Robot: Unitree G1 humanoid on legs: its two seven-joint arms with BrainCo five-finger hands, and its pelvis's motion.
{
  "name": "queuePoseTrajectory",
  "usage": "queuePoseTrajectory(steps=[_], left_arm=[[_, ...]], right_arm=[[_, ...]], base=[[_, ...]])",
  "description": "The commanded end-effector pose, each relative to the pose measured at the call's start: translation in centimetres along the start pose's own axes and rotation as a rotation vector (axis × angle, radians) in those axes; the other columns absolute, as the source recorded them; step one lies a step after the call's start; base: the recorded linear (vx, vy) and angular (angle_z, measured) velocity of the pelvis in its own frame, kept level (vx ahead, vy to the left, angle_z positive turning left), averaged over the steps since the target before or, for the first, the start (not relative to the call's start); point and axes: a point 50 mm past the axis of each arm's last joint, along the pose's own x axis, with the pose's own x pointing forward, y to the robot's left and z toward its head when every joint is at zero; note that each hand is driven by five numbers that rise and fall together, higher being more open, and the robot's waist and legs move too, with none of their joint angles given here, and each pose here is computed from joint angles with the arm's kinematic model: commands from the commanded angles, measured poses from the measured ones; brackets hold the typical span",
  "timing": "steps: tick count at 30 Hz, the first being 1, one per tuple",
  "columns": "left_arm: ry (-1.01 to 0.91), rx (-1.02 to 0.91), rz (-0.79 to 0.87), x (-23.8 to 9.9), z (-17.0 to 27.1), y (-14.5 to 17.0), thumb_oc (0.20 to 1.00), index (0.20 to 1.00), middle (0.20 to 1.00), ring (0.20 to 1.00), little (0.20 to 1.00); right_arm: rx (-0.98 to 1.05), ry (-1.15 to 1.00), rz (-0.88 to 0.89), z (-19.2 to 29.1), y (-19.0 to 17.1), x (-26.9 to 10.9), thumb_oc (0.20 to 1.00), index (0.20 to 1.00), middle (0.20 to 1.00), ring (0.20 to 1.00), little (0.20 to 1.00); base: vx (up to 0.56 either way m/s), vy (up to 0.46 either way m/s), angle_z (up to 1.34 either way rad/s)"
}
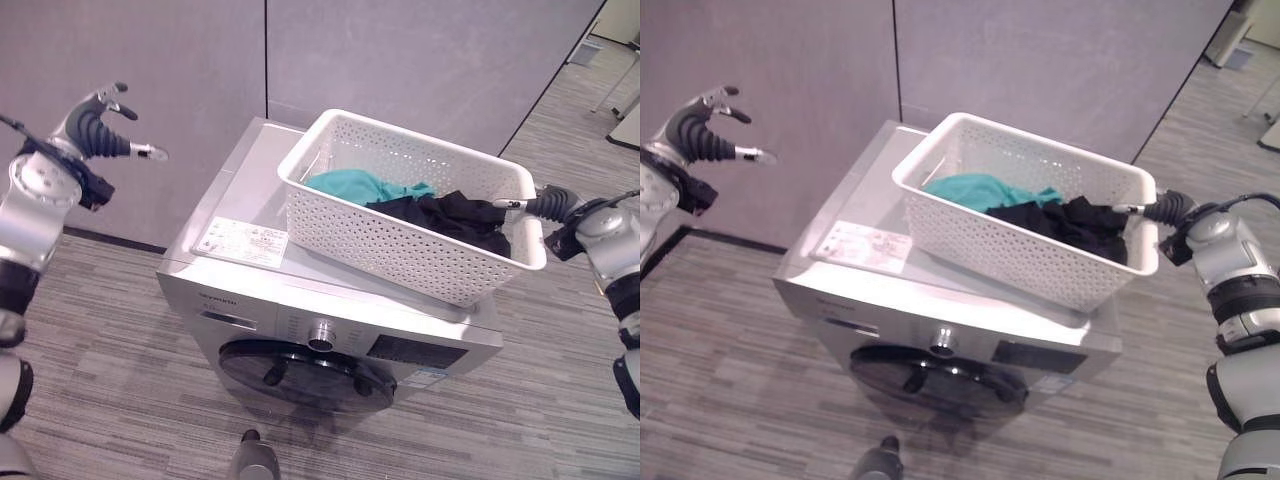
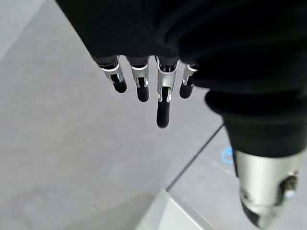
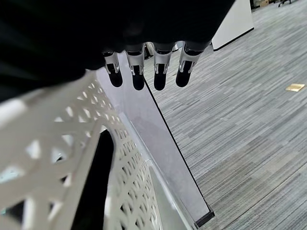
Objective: Grab the laundry basket,head to the washer,open it,put in the laundry and shut it.
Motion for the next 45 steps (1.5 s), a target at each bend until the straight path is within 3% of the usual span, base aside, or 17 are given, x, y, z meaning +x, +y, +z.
queuePoseTrajectory(steps=[1,9,16,22,27,31,35,36,38,40,45], left_arm=[[-0.017,-0.032,0.060,-0.2,-0.4,0.4,1.000,1.000,1.000,1.000,1.000],[0.083,-0.172,0.037,-4.1,-5.5,-2.2,1.000,1.000,1.000,1.000,1.000],[0.251,-0.309,0.111,-8.1,-10.8,-3.0,1.000,1.000,1.000,1.000,1.000],[0.426,-0.375,0.184,-12.5,-15.1,-4.2,1.000,1.000,1.000,1.000,1.000],[0.724,-0.490,0.224,-20.4,-20.1,-8.9,1.000,1.000,1.000,1.000,1.000],[0.738,-0.499,0.110,-22.7,-20.2,-12.1,1.000,1.000,1.000,1.000,1.000],[0.812,-0.556,-0.048,-24.8,-20.4,-16.5,1.000,1.000,1.000,1.000,1.000],[0.913,-0.552,-0.186,-26.9,-20.6,-20.0,1.000,1.000,1.000,1.000,1.000],[0.970,-0.547,-0.254,-28.0,-20.8,-21.8,1.000,1.000,1.000,1.000,1.000],[1.161,-0.574,-0.390,-31.9,-20.5,-26.7,1.000,1.000,1.000,1.000,1.000],[1.257,-0.574,-0.418,-33.7,-20.4,-28.1,1.000,1.000,1.000,1.000,1.000]], right_arm=[[-0.012,-0.008,-0.013,-0.3,0.5,0.1,1.000,1.000,1.000,1.000,1.000],[0.179,-0.066,-0.147,-1.3,-1.4,-0.8,1.000,1.000,1.000,1.000,1.000],[0.540,-0.326,-0.370,1.1,-4.4,-2.3,1.000,1.000,1.000,1.000,1.000],[0.721,-0.467,-0.469,1.0,-4.1,-3.9,1.000,1.000,1.000,1.000,1.000],[0.853,-0.414,-0.624,-4.9,-0.8,-6.7,1.000,1.000,1.000,1.000,1.000],[0.895,-0.273,-0.757,-11.2,0.0,-9.2,1.000,1.000,1.000,1.000,1.000],[0.883,-0.179,-0.776,-14.1,2.1,-10.6,1.000,1.000,1.000,1.000,1.000],[0.904,-0.117,-0.753,-15.5,4.4,-11.1,1.000,1.000,1.000,1.000,1.000],[0.896,-0.087,-0.729,-16.0,5.5,-11.2,1.000,1.000,1.000,1.000,1.000],[0.948,0.022,-0.554,-17.0,10.7,-11.0,1.000,1.000,1.000,1.000,1.000],[0.888,0.132,-0.328,-17.5,15.4,-10.7,1.000,1.000,1.000,1.000,1.000]], base=[[0.00,0.000,0.00],[0.00,0.000,0.00],[0.00,0.002,-0.01],[0.00,0.000,0.00],[0.01,0.002,0.00],[-0.01,-0.055,0.12],[-0.04,-0.070,0.03],[-0.04,-0.101,-0.04],[-0.04,-0.123,-0.04],[-0.05,-0.178,-0.06],[-0.04,-0.100,-0.10]])
